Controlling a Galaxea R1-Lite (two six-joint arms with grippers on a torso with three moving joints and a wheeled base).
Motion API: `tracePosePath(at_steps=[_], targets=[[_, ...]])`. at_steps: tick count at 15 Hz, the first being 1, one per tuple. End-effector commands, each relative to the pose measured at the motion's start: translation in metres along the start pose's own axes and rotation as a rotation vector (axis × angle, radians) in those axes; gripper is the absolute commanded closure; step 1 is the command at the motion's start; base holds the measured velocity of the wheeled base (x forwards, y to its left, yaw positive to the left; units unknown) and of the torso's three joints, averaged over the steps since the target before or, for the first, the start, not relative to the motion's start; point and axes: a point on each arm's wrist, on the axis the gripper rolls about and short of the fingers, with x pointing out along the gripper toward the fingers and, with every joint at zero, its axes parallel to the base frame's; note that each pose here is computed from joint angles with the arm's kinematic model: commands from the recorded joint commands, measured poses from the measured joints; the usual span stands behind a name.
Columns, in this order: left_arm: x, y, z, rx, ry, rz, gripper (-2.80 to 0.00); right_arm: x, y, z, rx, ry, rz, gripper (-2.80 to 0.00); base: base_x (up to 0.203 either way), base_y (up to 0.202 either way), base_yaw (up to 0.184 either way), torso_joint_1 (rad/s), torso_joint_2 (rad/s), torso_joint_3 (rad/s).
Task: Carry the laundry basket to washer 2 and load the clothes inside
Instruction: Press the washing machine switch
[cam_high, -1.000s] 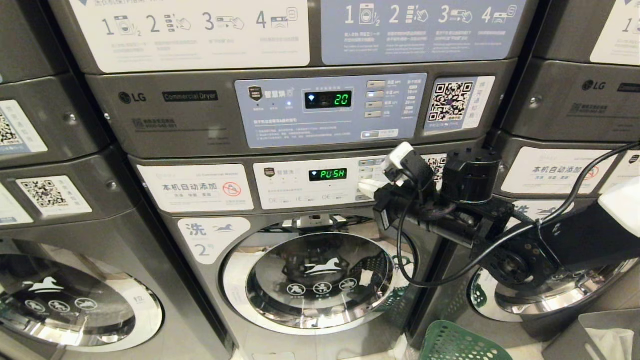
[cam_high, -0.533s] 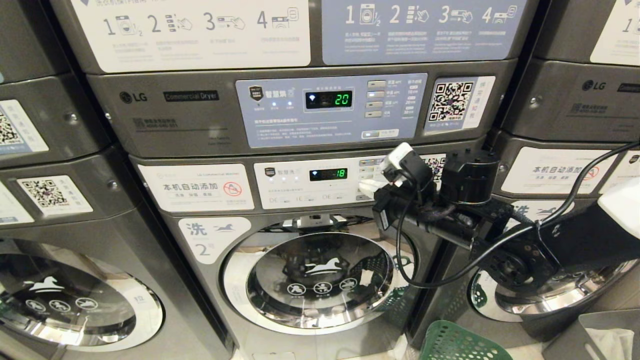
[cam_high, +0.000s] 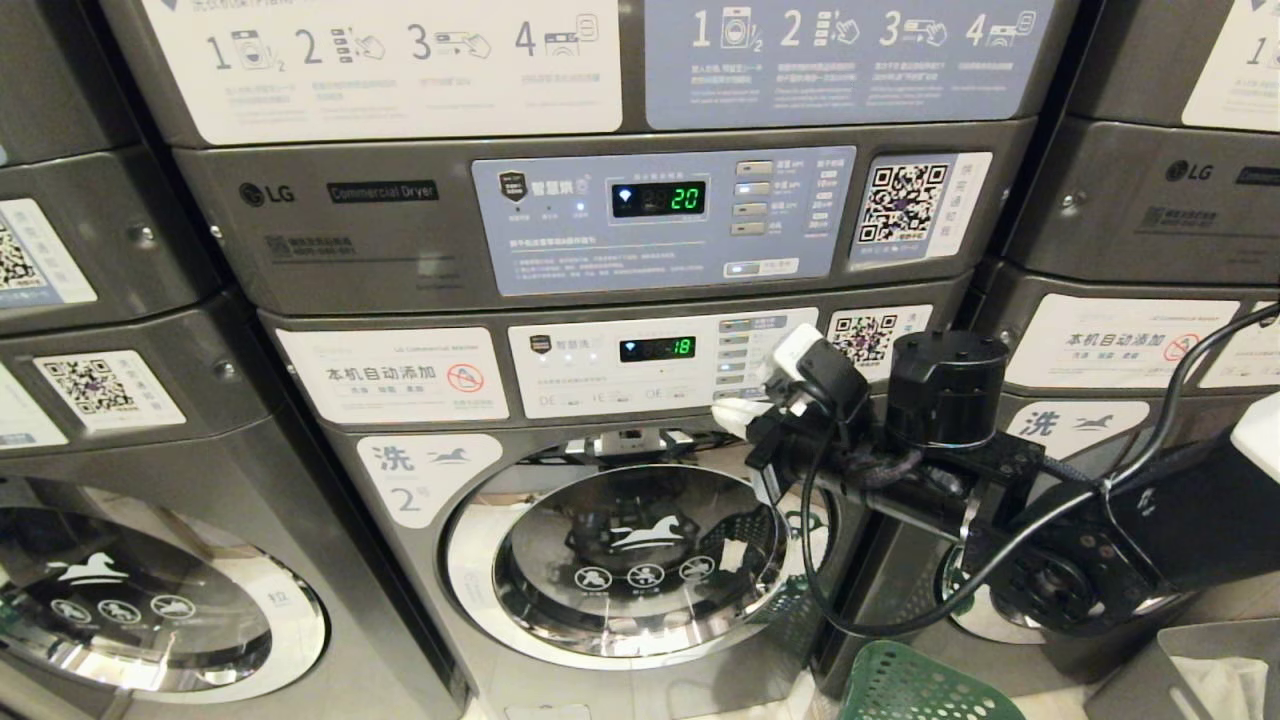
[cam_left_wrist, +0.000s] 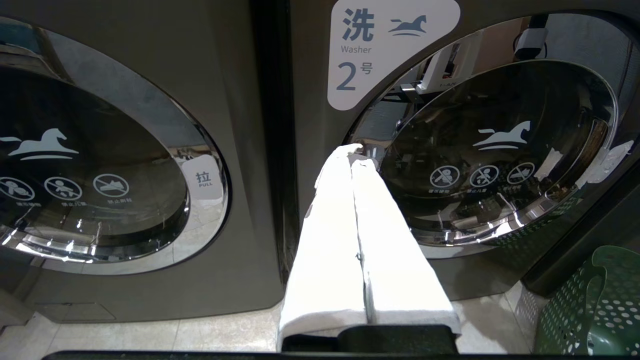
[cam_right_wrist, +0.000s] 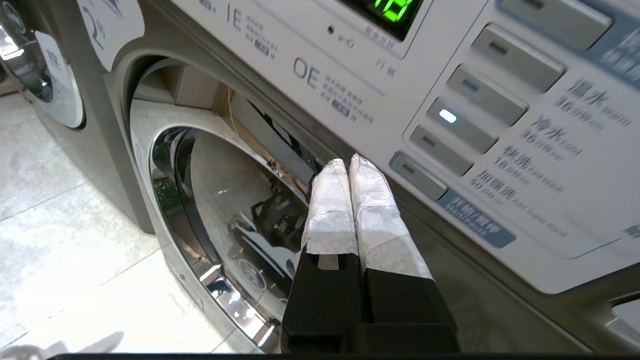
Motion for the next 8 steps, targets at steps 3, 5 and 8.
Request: tracePosePath(at_steps=[3, 5, 8], targets=[[0.0007, 0.0, -0.0025, 0.0, 0.009, 0.0, 0.0, -0.0054, 0.005, -0.0127, 0.0, 0.048, 0.004, 0.0, 0.0, 0.0, 0.0, 0.0, 0.0, 0.0], [0.0006, 0.0, -0.0025, 0.0, 0.009, 0.001, 0.0, -0.0048, 0.0033, -0.0126, 0.001, 0.051, -0.01, 0.0, 0.0, 0.0, 0.0, 0.0, 0.0, 0.0], [0.0006, 0.0, -0.0021, 0.0, 0.007, 0.001, 0.0, -0.003, -0.0011, -0.012, 0.004, 0.054, -0.039, 0.0, 0.0, 0.0, 0.0, 0.0, 0.0, 0.0]])
